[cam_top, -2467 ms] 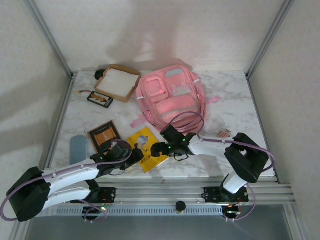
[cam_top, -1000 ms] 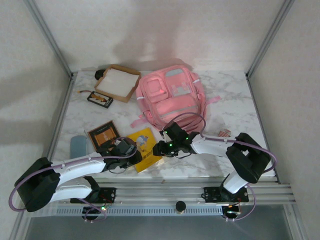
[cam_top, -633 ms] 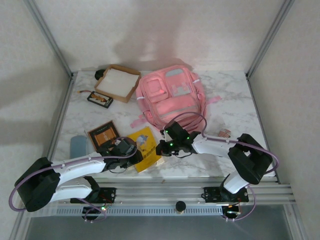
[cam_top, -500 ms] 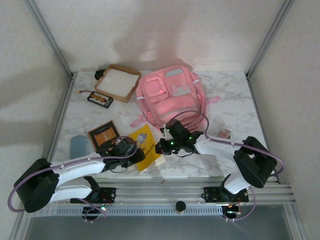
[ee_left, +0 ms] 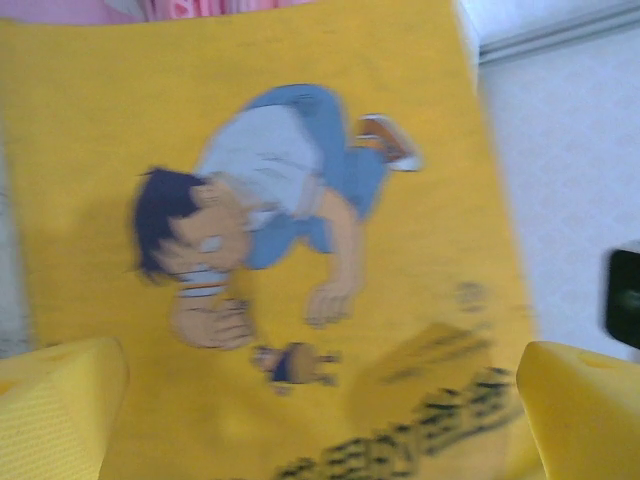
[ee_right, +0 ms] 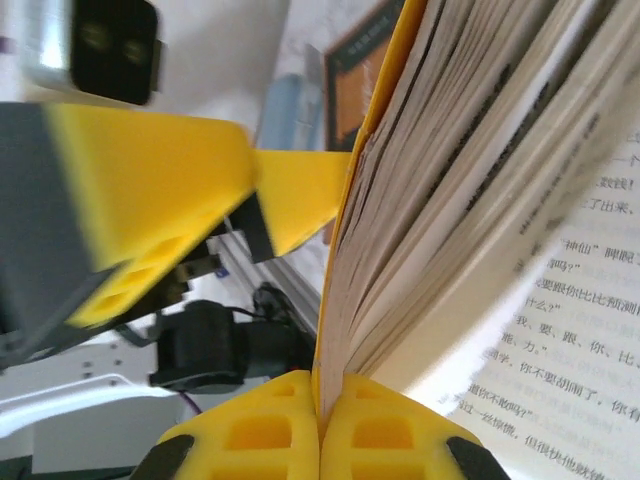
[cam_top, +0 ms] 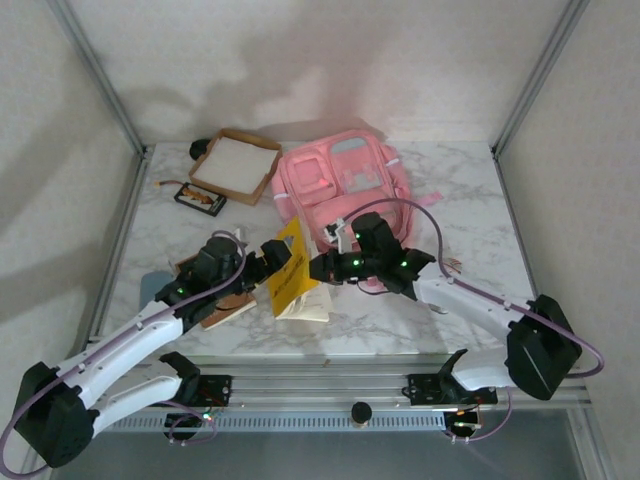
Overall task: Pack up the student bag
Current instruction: Pick up the book from the bottom-center of the table, then pass the book.
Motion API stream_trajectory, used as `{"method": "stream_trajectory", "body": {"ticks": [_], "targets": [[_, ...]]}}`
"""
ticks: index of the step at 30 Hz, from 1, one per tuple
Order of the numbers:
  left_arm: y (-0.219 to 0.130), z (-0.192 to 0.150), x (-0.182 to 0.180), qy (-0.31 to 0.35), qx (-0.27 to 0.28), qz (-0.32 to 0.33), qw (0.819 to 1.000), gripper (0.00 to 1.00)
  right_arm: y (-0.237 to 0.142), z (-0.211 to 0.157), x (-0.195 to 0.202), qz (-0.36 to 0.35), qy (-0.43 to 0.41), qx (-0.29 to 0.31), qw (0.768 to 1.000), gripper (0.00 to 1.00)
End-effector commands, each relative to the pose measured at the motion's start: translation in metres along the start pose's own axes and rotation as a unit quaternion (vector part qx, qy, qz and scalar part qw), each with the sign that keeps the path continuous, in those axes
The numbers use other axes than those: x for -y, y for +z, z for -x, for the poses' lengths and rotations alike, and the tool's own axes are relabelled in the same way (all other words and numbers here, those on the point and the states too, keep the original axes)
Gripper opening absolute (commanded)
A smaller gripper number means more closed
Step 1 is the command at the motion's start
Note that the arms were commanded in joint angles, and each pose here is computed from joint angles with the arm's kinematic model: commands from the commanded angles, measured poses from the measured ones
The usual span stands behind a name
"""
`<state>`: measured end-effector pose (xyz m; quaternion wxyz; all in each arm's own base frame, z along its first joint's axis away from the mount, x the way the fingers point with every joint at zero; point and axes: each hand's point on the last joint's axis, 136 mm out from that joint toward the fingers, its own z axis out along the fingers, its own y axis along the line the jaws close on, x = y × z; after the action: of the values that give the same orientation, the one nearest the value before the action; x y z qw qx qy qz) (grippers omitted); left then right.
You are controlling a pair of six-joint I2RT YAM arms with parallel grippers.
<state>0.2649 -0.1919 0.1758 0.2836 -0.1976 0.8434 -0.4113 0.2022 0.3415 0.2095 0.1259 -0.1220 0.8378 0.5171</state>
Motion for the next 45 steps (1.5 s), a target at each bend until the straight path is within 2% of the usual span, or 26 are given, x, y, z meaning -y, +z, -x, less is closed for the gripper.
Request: {"method": "stream_trajectory", "body": {"ticks": [1,5,10,14,17,26,30,32,40,45], "targets": [[-0.007,0.009,-0.004,0.011,-0.001,0.023,1.0,1.0,-0.027,0.031,-0.035,0.021,-0.036,0.052,0.998,0.0],[-0.003,0.018,-0.01,0.009,-0.003,0.038,0.999,1.0,-0.042,0.043,-0.052,0.036,-0.058,0.078,0.995,0.0],[0.006,0.01,0.031,-0.038,-0.032,-0.099,0.994,0.99,-0.049,0.045,-0.083,0.096,-0.068,0.076,0.99,0.0],[0.003,0.012,0.054,-0.029,-0.037,-0.139,0.989,0.99,-0.055,0.045,-0.091,0.123,-0.067,0.083,0.987,0.0],[0.001,0.009,0.064,-0.045,-0.049,-0.17,0.983,0.92,-0.058,0.045,-0.1,0.142,-0.068,0.081,0.984,0.0],[-0.016,0.014,0.094,-0.064,-0.041,-0.244,0.967,0.66,-0.05,0.031,-0.055,0.087,-0.045,0.062,0.993,0.0],[-0.021,0.01,0.103,-0.063,-0.05,-0.259,0.962,0.58,-0.061,0.035,-0.029,0.074,-0.024,0.077,0.994,0.0],[-0.021,0.007,0.103,-0.061,-0.053,-0.258,0.963,0.51,-0.061,0.032,-0.027,0.076,-0.033,0.07,0.994,0.0],[-0.03,0.002,0.12,-0.067,-0.06,-0.293,0.952,0.44,-0.048,0.019,0.0,0.05,-0.029,0.029,0.998,0.0],[-0.03,0.004,0.12,-0.061,-0.054,-0.285,0.955,0.27,-0.049,0.022,0.015,0.024,-0.025,0.03,0.999,0.0]]}}
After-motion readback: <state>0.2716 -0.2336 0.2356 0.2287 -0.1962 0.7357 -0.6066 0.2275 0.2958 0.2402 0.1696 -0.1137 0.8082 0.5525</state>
